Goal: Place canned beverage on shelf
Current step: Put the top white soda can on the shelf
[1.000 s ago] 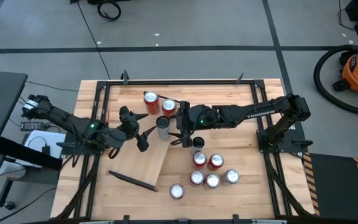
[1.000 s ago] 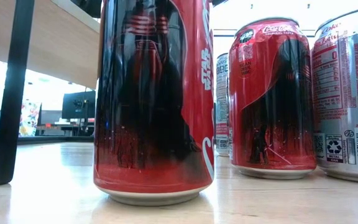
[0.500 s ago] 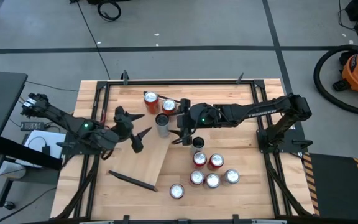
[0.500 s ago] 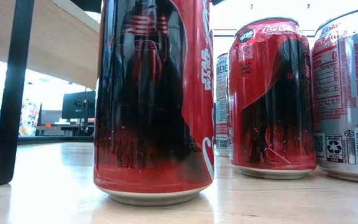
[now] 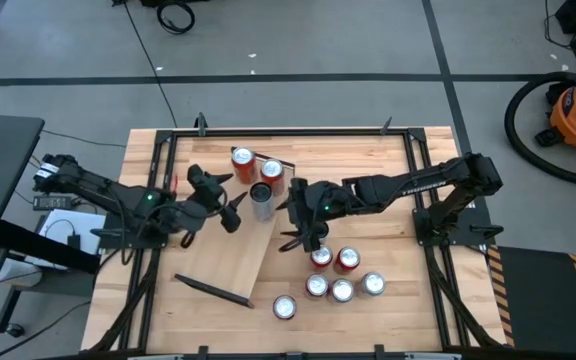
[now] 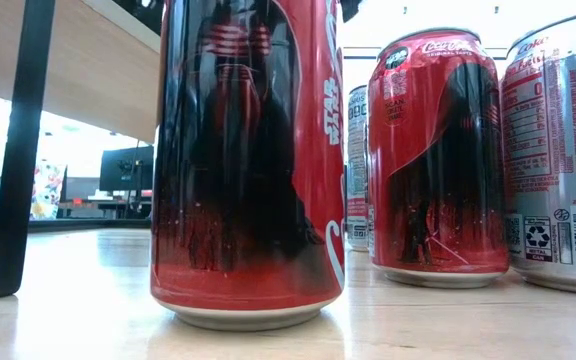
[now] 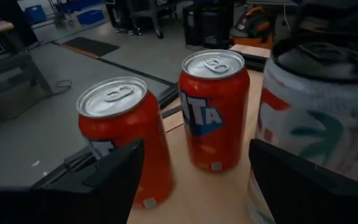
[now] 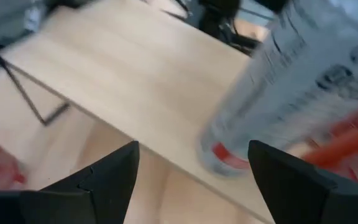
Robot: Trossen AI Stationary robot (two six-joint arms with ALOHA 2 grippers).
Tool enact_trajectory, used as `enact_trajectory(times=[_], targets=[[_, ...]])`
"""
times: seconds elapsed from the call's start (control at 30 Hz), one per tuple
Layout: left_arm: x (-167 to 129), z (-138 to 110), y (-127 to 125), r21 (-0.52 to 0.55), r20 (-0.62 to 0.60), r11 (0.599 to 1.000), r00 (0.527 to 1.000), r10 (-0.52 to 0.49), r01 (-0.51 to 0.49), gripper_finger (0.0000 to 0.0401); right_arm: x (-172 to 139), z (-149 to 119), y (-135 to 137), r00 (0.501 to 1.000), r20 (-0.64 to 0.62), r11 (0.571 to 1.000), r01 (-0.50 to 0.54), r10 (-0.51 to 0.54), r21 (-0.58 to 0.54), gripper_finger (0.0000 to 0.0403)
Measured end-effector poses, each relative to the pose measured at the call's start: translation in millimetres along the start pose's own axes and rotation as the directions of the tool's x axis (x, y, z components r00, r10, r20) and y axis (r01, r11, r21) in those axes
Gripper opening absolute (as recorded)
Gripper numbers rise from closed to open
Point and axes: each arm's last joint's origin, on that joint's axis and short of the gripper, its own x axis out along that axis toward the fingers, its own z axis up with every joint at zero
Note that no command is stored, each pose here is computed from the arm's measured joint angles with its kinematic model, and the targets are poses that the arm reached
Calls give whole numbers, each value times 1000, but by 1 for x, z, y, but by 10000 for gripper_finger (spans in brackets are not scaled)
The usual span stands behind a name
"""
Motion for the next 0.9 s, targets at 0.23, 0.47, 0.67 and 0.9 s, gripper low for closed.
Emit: enact_trajectory(times=[0.23, 0.47, 0.67, 0.9], targets=[[4, 0, -1, -12, -34, 997, 997, -70, 70, 302, 18, -7, 2, 1000, -10, 1000, -17, 17, 11, 311], [-2, -1, -5, 21, -32, 994, 994, -105, 106, 302, 26, -13, -11, 999, -32, 1000, 11, -10, 29, 311], [-6, -3, -8, 41, -40, 990, 990, -133, 135, 302, 24, -13, -23, 999, -22, 998, 47, -47, 31, 311], [-8, -6, -8, 64, -58, 989, 989, -133, 136, 302, 24, -14, -23, 999, -23, 999, 45, -44, 24, 311]])
